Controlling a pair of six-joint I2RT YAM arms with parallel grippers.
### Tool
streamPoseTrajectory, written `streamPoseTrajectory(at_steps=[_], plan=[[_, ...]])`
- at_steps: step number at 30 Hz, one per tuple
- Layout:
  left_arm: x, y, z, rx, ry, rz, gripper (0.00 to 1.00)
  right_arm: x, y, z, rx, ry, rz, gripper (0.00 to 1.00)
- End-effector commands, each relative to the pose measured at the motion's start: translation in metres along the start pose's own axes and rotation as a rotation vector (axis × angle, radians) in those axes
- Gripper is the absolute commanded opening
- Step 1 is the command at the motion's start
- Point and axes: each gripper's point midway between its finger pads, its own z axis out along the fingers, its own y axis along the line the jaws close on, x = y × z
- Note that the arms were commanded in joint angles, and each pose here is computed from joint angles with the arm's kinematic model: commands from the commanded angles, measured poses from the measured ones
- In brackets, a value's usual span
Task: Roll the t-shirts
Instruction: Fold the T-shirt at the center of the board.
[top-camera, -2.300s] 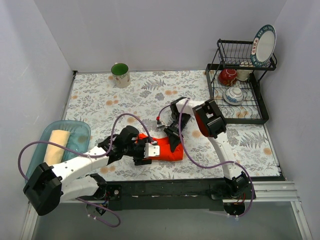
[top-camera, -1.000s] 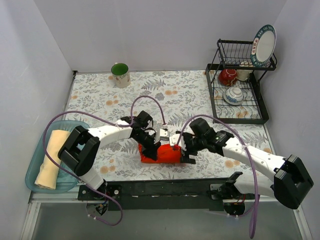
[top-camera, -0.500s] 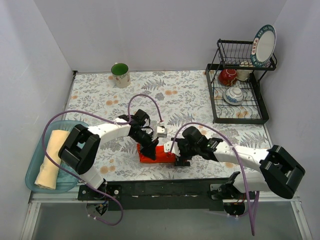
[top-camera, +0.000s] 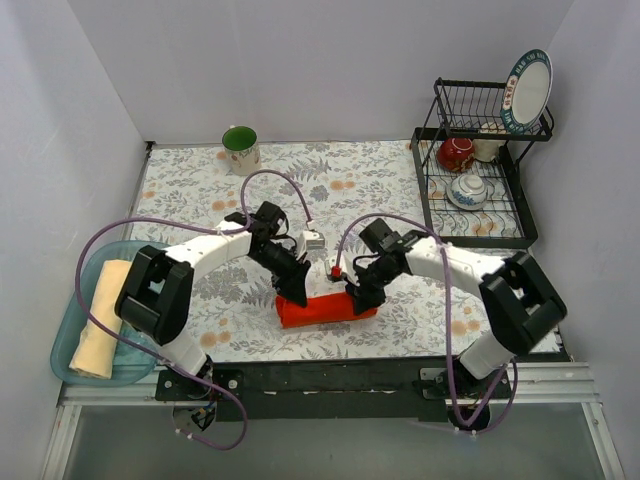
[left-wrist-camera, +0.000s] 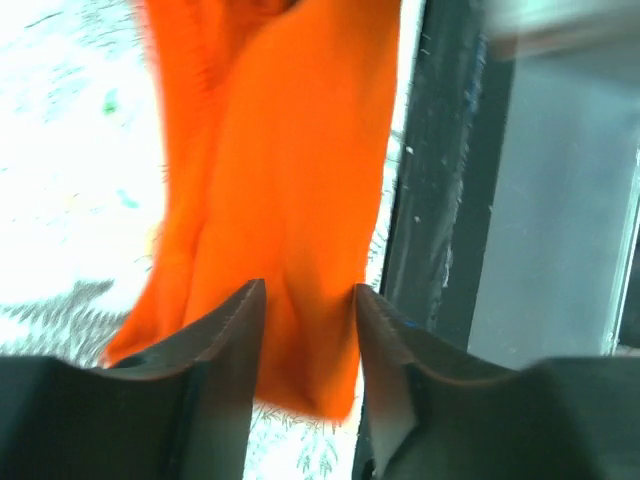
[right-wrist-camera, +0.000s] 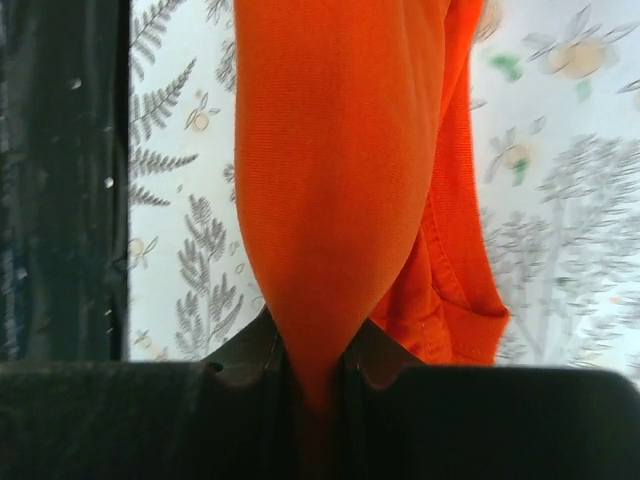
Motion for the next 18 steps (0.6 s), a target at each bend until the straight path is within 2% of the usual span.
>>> streamPoseTrajectory(at_steps=[1, 2, 4, 6, 10, 14, 15, 16, 18], plan=[[-0.036, 0.013, -0.027, -0.156, -0.1, 0.005, 0.46, 0.014, 0.044, 0.0, -0.336, 0.046, 0.196, 0.01], [-0.048, 0.027, -0.038, -0.263, -0.124, -0.011, 0.49, 0.011, 0.042, 0.001, -0.362, 0.032, 0.22, 0.01], [-0.079, 0.031, -0.055, -0.35, -0.213, 0.122, 0.53, 0.007, 0.033, 0.006, -0.42, 0.045, 0.256, 0.01], [-0.099, 0.032, -0.067, -0.399, -0.249, 0.205, 0.55, 0.005, 0.019, 0.014, -0.442, 0.044, 0.287, 0.01], [-0.114, 0.016, -0.063, -0.362, -0.24, 0.308, 0.55, 0.008, 0.009, 0.021, -0.528, 0.05, 0.386, 0.01], [-0.109, 0.011, -0.049, -0.355, -0.226, 0.346, 0.56, 0.015, 0.0, 0.022, -0.624, 0.023, 0.584, 0.01], [-0.107, 0.017, -0.049, -0.399, -0.236, 0.35, 0.61, 0.022, -0.003, 0.027, -0.634, 0.03, 0.632, 0.01], [-0.108, 0.016, -0.047, -0.413, -0.247, 0.345, 0.98, 0.022, -0.008, 0.026, -0.63, 0.013, 0.652, 0.01], [-0.101, 0.016, -0.039, -0.404, -0.229, 0.362, 0.98, 0.032, -0.015, 0.028, -0.627, 0.018, 0.697, 0.01]])
